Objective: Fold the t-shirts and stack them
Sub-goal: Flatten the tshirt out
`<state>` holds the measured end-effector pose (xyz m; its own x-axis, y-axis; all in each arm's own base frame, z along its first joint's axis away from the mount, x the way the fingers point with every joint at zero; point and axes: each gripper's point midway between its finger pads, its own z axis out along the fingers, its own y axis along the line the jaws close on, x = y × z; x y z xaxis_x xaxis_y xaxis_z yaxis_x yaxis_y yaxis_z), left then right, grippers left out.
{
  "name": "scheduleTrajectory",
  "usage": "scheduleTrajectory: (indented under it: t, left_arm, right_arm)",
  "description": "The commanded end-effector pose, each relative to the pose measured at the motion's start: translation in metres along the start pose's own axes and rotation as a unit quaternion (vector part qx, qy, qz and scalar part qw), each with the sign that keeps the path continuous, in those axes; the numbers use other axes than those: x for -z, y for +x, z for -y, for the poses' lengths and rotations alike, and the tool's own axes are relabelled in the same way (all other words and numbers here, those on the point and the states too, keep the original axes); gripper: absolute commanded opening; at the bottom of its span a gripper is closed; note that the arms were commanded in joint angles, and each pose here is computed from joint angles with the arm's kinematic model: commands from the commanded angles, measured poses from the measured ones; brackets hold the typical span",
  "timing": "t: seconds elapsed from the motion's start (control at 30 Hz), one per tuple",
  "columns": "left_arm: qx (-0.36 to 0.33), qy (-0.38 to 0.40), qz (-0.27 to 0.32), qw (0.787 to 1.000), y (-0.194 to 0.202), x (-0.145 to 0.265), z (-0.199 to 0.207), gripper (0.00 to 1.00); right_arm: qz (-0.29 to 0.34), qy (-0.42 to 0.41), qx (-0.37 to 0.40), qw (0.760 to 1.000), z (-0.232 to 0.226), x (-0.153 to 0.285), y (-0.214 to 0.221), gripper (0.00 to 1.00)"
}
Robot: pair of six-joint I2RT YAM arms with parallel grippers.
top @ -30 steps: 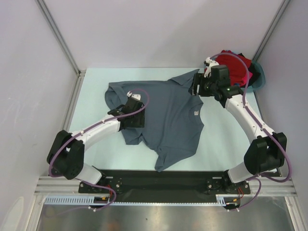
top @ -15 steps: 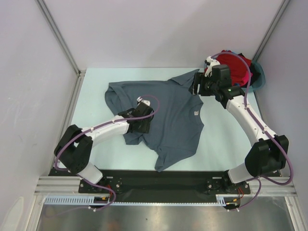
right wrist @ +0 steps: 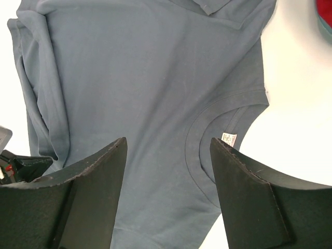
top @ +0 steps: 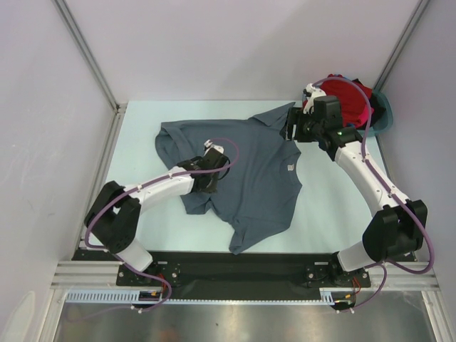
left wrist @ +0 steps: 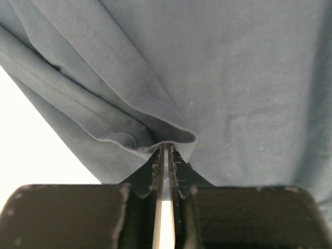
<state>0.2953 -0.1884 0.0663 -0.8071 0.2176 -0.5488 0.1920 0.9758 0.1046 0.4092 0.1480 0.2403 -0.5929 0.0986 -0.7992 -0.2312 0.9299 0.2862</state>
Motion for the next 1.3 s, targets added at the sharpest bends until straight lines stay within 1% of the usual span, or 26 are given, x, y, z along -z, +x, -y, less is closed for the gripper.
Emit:
scheduleTrajectory:
  t: [0.0,0.03,0.07,0.1,0.2,0.3,0.77,0.83,0.97,1.0,1.1,1.17,1.2,1.23,1.27]
  left_arm:
    - [-0.013,-0.017,0.012,1.0,-0.014,0.002,-0.003,0.09]
    - [-0.013,-0.02,0.013,1.0,-0.015,0.002,-0.004,0.11]
    - [-0.013,-0.02,0.015,1.0,-0.015,0.003,-0.005,0.16]
    - [-0.013,-0.019,0.015,1.0,-0.015,0.004,-0.005,0.39]
    - [-0.019,-0.013,0.024,0.999,-0.019,0.008,-0.004,0.59]
    - [-0.035,-0.003,0.029,0.999,-0.022,0.011,-0.003,0.63]
    - [-0.113,0.006,0.019,0.993,-0.02,-0.006,0.002,0.64]
    - [-0.123,0.006,0.012,0.992,-0.017,-0.008,0.002,0.64]
    - [-0.132,0.024,0.005,0.991,-0.015,-0.009,0.008,0.56]
    - [-0.129,0.024,0.01,0.991,-0.017,-0.006,0.008,0.49]
    - [-0.11,0.013,0.024,0.994,-0.024,0.005,0.002,0.32]
    - [-0.101,-0.008,0.026,0.995,-0.027,0.013,-0.007,0.28]
    - [-0.097,-0.02,0.026,0.995,-0.029,0.017,-0.012,0.17]
    - [-0.092,-0.037,0.01,0.995,-0.023,0.023,-0.02,0.12]
    - [-0.084,-0.066,0.019,0.994,-0.031,0.029,-0.03,0.05]
  right_arm:
    - [0.021,0.001,0.007,1.0,-0.003,0.006,-0.017,0.71]
    - [0.021,0.001,0.007,1.0,-0.003,0.006,-0.016,0.7]
    - [0.021,0.001,0.009,1.0,-0.003,0.006,-0.017,0.71]
    - [0.021,0.001,0.008,1.0,-0.003,0.006,-0.016,0.7]
    - [0.02,-0.001,0.009,1.0,-0.004,0.005,-0.016,0.7]
    - [0.017,-0.005,0.008,1.0,-0.005,0.003,-0.015,0.7]
    - [0.006,-0.013,0.008,1.0,-0.006,-0.003,-0.01,0.7]
    - [0.005,-0.012,0.008,1.0,-0.006,-0.004,-0.01,0.7]
    - [0.003,-0.011,0.007,1.0,-0.005,-0.006,-0.01,0.69]
    - [0.003,-0.011,0.008,1.0,-0.005,-0.006,-0.01,0.69]
    - [-0.001,-0.012,0.007,1.0,-0.005,-0.008,-0.008,0.69]
    - [-0.004,-0.015,0.008,1.0,-0.006,-0.01,-0.007,0.69]
    - [-0.004,-0.017,0.007,1.0,-0.007,-0.01,-0.007,0.69]
    - [-0.005,-0.02,0.008,1.0,-0.008,-0.011,-0.007,0.68]
    - [-0.007,-0.021,0.006,1.0,-0.008,-0.011,-0.007,0.68]
